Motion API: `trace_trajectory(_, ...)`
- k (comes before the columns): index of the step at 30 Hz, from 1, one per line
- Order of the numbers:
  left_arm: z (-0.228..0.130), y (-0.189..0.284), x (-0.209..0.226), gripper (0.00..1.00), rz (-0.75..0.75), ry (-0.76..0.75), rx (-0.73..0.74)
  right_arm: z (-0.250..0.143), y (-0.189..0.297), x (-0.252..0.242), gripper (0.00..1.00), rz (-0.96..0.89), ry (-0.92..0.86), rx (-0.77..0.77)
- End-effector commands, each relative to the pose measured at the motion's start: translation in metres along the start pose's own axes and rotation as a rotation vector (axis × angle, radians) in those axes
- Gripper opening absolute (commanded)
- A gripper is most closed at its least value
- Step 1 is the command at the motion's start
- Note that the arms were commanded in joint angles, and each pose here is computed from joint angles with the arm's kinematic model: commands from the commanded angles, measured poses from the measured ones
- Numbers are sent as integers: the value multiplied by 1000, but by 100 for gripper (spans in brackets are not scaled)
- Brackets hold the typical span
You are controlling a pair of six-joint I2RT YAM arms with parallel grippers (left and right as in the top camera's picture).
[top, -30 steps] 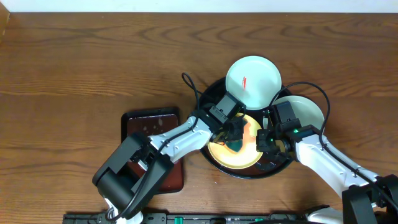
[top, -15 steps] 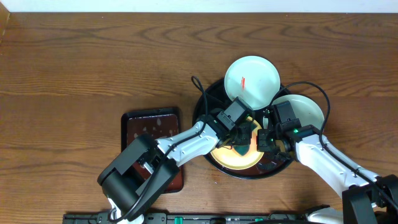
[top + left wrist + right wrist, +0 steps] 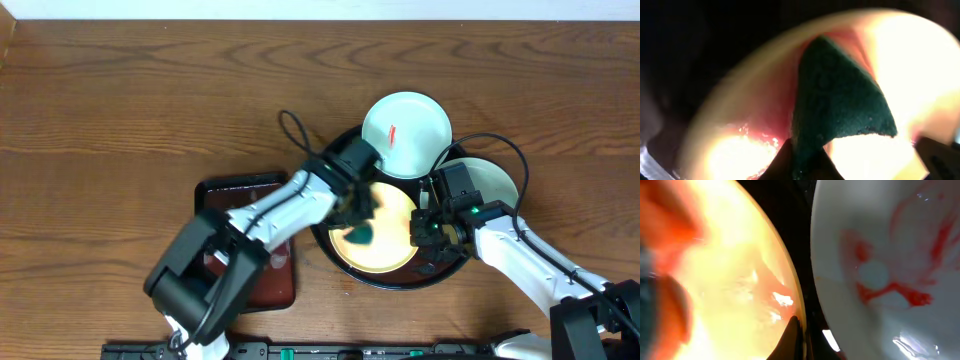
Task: Clean dirty plates on tray and stack at the side
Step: 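Scrub the yellow plate with the sponge held in the left gripper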
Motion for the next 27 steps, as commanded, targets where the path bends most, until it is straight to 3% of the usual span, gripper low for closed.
trace_trajectory(1,-9,-12,72,8,236,118,59,-12,-8,-9,1,-52,39,38)
trace_trajectory(11,-2,-11,59,8,208,52,37,-10,-7,-11,1,-64,39,30)
trace_trajectory(20,-20,-31,-52,8,-106,-149,-4,-12,-7,-12,1,-68,38,36)
trace_trajectory(27,-32,-33,-82,8,-181,-153,2,-13,-7,-13,1,-72,37,44)
Point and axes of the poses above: each gripper's point midway between its finger pads, its own y axis back along the fingers, its own x axis along the line the jaws close on, z = x × y, the point moved 1 cm from there along y, back along the fingers, and after that the axes turned 11 degrees about -y, right-handed, at the moved point
